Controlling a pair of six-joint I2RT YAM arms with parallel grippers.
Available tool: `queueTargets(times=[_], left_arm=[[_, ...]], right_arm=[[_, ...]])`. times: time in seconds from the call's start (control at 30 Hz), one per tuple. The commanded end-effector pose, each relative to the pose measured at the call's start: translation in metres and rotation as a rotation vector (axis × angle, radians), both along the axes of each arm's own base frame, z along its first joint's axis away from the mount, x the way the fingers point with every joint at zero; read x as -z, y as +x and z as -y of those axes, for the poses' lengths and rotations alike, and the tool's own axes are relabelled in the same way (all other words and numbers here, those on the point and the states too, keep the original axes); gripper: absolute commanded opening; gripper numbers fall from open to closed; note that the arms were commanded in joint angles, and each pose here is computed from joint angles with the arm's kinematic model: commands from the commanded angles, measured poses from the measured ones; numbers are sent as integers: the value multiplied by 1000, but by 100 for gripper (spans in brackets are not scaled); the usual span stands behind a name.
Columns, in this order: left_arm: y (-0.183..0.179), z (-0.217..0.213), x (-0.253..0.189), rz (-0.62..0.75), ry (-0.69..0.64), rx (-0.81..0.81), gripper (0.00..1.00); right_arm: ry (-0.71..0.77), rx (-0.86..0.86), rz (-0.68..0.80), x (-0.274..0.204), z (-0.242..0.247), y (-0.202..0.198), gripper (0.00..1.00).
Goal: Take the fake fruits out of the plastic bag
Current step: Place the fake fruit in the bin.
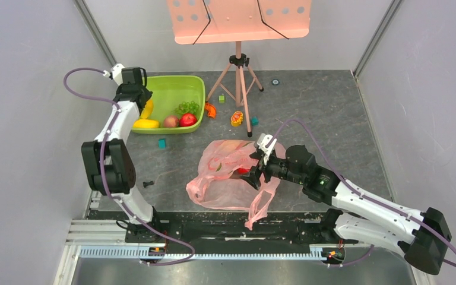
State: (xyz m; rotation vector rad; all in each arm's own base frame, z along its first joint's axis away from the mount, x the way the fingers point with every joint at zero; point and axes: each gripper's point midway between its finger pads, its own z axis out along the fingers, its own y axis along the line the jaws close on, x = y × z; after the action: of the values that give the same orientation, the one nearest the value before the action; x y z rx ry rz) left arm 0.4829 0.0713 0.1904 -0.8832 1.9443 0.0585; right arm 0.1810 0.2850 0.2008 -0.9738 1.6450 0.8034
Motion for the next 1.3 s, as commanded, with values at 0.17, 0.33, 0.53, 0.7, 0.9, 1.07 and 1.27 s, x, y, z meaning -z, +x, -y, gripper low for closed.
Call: queueTargets(times=[0.17, 0.33, 0.53, 0.7, 0.9, 1.07, 1.27], left_arm=[[55, 12, 11, -25, 82, 154, 2], [69, 30, 36, -130, 144, 243, 3], [79, 73, 63, -244, 239, 348, 7], [78, 90, 86, -342, 310, 385, 13], [73, 97, 106, -403, 336, 407, 30], [69, 99, 116, -428, 325, 417, 47], [68, 100, 123, -447, 316, 423, 55]], right_arm=[[-32, -21, 4, 14, 0, -1, 84], [-49, -25, -4, 22, -1, 0, 84], [-48, -25, -3, 22, 0, -1, 84], [-45, -23, 0, 22, 1, -2, 85], [-41, -26, 0, 20, 0, -2, 85], [-38, -32, 7, 14, 0, -3, 85], [-44, -34, 10, 10, 2, -5, 86]])
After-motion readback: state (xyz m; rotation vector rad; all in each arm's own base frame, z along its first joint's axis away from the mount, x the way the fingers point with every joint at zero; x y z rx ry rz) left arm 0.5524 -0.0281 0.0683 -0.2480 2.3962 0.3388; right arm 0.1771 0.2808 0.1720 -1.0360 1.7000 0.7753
